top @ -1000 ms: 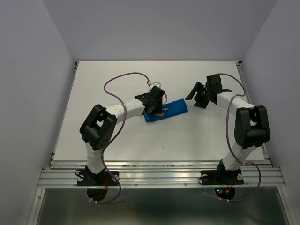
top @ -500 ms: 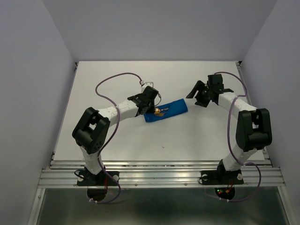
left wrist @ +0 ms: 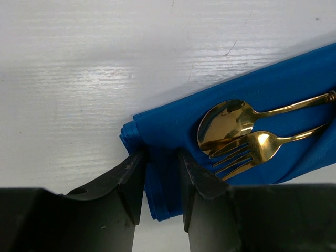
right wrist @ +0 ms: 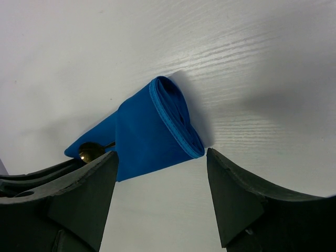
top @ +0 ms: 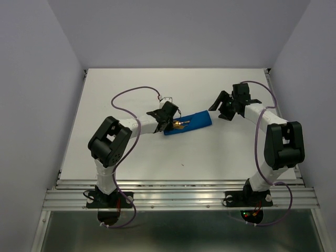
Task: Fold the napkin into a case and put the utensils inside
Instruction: Reset both arms
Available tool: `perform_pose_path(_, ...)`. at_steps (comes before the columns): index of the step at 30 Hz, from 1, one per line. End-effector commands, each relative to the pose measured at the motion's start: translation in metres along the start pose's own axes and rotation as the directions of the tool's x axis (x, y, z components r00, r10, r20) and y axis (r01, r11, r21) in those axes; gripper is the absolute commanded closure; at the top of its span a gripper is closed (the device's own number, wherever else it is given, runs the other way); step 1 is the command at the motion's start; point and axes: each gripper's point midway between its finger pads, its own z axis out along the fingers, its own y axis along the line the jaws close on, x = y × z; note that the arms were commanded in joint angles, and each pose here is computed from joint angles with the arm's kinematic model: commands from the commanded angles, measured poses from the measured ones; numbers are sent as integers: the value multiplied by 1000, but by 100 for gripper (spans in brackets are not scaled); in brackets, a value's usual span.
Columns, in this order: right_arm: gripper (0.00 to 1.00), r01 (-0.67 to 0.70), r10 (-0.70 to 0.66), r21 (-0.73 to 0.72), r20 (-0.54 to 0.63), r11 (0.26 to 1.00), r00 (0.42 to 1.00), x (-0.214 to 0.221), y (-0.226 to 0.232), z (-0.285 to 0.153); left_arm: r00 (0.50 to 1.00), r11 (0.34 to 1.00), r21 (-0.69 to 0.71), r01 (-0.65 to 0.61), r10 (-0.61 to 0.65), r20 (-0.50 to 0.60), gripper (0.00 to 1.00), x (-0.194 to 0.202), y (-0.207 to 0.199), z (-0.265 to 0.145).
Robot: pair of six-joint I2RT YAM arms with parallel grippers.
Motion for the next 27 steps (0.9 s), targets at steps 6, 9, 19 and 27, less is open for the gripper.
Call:
perform_pose_path(6, 25, 59, -58, -8, 64, 998, 996, -11, 9, -17, 996, 1000, -20, -10, 11, 86, 57, -41, 8, -53)
perform_pose_path(9, 15, 77, -80, 29, 117, 997, 990, -20, 7, -30, 988, 1000, -23, -14, 17, 151, 56, -67, 10, -80)
perform_pose_path(19, 0, 0, -128, 324, 376, 946, 918, -42, -46, -102, 903, 995, 101, -22, -24, 429, 49, -138, 19, -197)
perform_pose_path(27, 0, -65, -106, 402, 389, 913, 915, -15, -78, -126, 817, 986, 166, -25, -75, 572, 40, -158, 33, -259)
